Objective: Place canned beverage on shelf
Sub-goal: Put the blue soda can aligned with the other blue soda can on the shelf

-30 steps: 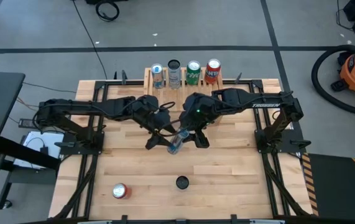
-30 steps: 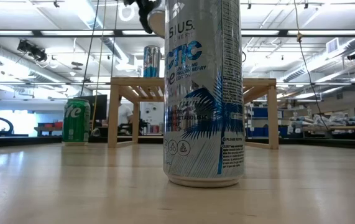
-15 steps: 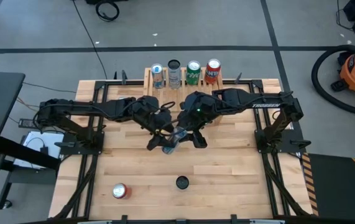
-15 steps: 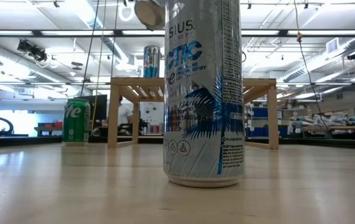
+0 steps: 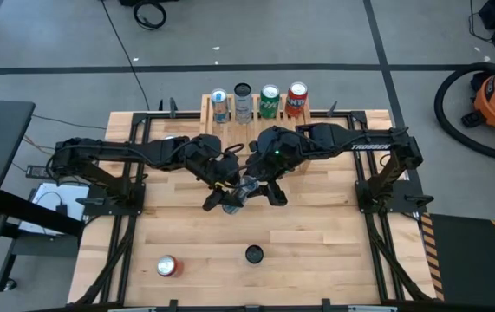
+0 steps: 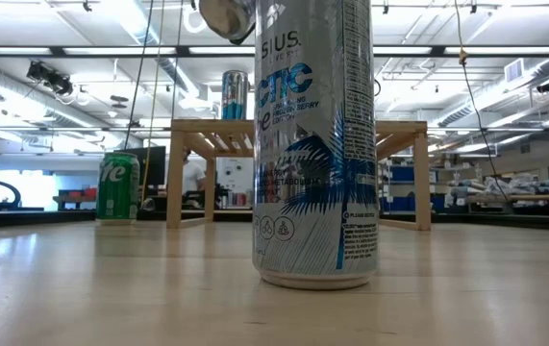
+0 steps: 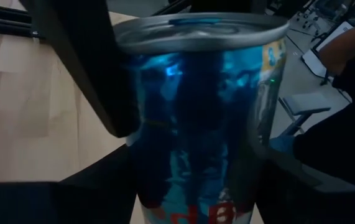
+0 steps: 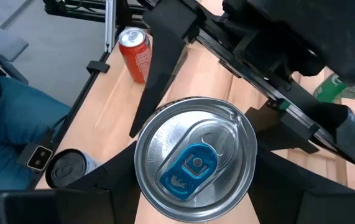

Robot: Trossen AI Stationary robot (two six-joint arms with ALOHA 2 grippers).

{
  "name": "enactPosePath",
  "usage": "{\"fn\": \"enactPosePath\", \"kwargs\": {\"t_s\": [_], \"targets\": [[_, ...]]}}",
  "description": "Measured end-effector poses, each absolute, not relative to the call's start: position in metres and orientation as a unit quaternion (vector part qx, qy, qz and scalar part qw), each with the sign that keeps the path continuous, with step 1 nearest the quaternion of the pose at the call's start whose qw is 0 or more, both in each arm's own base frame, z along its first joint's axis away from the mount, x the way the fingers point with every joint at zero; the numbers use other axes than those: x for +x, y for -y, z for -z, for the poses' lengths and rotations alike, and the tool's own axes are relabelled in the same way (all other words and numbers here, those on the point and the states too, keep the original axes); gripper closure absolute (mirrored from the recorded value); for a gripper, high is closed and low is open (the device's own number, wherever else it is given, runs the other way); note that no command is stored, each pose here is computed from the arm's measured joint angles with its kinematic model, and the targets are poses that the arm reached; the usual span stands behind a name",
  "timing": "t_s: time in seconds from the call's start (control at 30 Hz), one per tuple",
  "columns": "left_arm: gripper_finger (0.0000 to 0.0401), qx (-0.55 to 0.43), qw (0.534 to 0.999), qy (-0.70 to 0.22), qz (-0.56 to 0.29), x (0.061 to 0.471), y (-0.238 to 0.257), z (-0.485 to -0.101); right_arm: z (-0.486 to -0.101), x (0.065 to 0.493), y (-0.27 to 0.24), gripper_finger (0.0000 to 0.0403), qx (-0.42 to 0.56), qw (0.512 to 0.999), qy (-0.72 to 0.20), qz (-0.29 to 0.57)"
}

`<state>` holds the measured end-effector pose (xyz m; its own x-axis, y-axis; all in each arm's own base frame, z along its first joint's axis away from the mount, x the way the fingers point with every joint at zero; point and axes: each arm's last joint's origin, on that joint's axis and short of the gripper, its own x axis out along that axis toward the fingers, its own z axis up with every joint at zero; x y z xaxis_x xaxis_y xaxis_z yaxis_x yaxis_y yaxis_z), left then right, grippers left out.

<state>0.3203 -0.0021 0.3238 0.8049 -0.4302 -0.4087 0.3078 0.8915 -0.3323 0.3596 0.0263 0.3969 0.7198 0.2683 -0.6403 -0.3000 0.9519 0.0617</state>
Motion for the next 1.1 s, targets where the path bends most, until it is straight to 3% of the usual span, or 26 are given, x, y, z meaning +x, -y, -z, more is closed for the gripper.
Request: {"fn": "enactPosePath", "kwargs": {"t_s": [0.17, 0.67, 0.87, 1.1], "targets": [[0.0173, -0.125, 0.941, -0.243, 0.197, 0.320, 0.002, -0.324, -0.397, 0.360, -0.026, 0.0159, -0.024, 0.927, -0.341, -0.153], [0.0170, -0.098, 0.946, -0.250, 0.181, 0.319, 0.001, -0.322, -0.408, 0.350, -0.023, 0.0091, -0.024, 0.934, -0.326, -0.145], [0.0170, -0.061, 0.956, -0.265, 0.107, 0.312, -0.003, -0.323, -0.435, 0.321, -0.020, 0.0092, -0.017, 0.952, -0.298, -0.069], [0.0170, -0.021, 0.964, -0.260, -0.047, 0.308, -0.013, -0.327, -0.458, 0.281, -0.025, 0.0094, -0.016, 0.958, -0.285, 0.013]]}}
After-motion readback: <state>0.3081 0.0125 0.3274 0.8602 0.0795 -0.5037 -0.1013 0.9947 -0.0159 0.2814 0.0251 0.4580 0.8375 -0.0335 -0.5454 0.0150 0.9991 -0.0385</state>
